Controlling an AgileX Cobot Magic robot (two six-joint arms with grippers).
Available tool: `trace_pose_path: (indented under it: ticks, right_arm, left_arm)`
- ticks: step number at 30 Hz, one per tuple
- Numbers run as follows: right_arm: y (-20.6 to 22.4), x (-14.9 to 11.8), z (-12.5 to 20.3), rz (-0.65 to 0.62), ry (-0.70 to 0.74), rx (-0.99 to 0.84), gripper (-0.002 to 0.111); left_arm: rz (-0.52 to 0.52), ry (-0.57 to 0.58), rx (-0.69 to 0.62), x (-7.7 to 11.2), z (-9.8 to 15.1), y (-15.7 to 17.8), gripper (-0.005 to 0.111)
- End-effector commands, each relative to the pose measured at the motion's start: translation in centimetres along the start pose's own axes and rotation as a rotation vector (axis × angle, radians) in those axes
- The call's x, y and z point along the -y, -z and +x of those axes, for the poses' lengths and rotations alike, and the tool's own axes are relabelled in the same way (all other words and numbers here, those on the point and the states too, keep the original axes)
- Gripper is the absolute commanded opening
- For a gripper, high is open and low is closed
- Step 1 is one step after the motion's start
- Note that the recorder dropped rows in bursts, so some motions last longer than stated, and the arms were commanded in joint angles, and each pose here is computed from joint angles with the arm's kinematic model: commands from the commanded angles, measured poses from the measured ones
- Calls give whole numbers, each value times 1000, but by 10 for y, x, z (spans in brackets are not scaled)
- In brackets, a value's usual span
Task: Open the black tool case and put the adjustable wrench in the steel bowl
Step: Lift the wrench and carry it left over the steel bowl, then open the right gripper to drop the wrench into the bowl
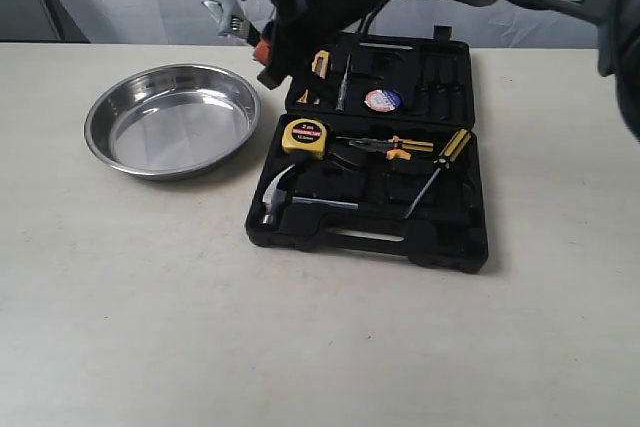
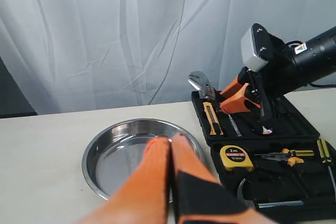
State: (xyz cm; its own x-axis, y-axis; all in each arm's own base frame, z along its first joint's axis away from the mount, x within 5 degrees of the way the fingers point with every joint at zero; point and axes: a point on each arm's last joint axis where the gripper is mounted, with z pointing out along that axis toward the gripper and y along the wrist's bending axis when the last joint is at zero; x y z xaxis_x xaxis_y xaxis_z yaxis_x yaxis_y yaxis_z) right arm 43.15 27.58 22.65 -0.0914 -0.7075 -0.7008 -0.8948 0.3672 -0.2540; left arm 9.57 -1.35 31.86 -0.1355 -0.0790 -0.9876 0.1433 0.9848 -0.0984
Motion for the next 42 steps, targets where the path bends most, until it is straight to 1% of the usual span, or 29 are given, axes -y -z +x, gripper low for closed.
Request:
trace_pose_path:
  ticks: [1,8,14,17,23,29,30,32,34,36,37,42]
  right_arm:
    - [-27,-10,-14,-14,-4,59,-1]
    - [-65,-22,-22,-64,-80,142,-1]
    - [-81,-27,-30,-74,-146,214,-1]
    - [-88,-30,-33,-60,-189,250,-1]
    - [-106,-38,-28,-22,-206,289,-1]
    - [-118,-42,-18,-29,-231,268,0]
    - [-118,-42,-18,-32,-238,268,3]
    - [-118,-42,-18,-33,-244,268,15]
    - [-118,-42,-18,-33,-244,268,33]
    - [-118,-42,-18,-33,-245,268,45]
    - [-118,-42,-18,-33,-245,268,47]
    - [-117,-41,-19,-30,-250,270,47]
  left_arm:
    - [-9,0,10,-1,0,1,0]
    - [-23,-51,-2,-2,1,1,0]
    - [-73,-31,-11,-6,1,2,0]
    - [-78,-23,-9,-7,1,2,0]
    - [-78,-23,-9,-7,1,2,0]
    - [-77,-25,-13,-7,1,2,0]
    - [-77,-25,-13,-7,1,2,0]
    - [-77,-25,-13,-7,1,2,0]
    - [-77,-25,-13,-7,1,2,0]
    - [-77,-23,-13,-7,1,2,0]
    - [-77,-23,-13,-7,1,2,0]
    - [-77,-23,-13,-7,1,2,0]
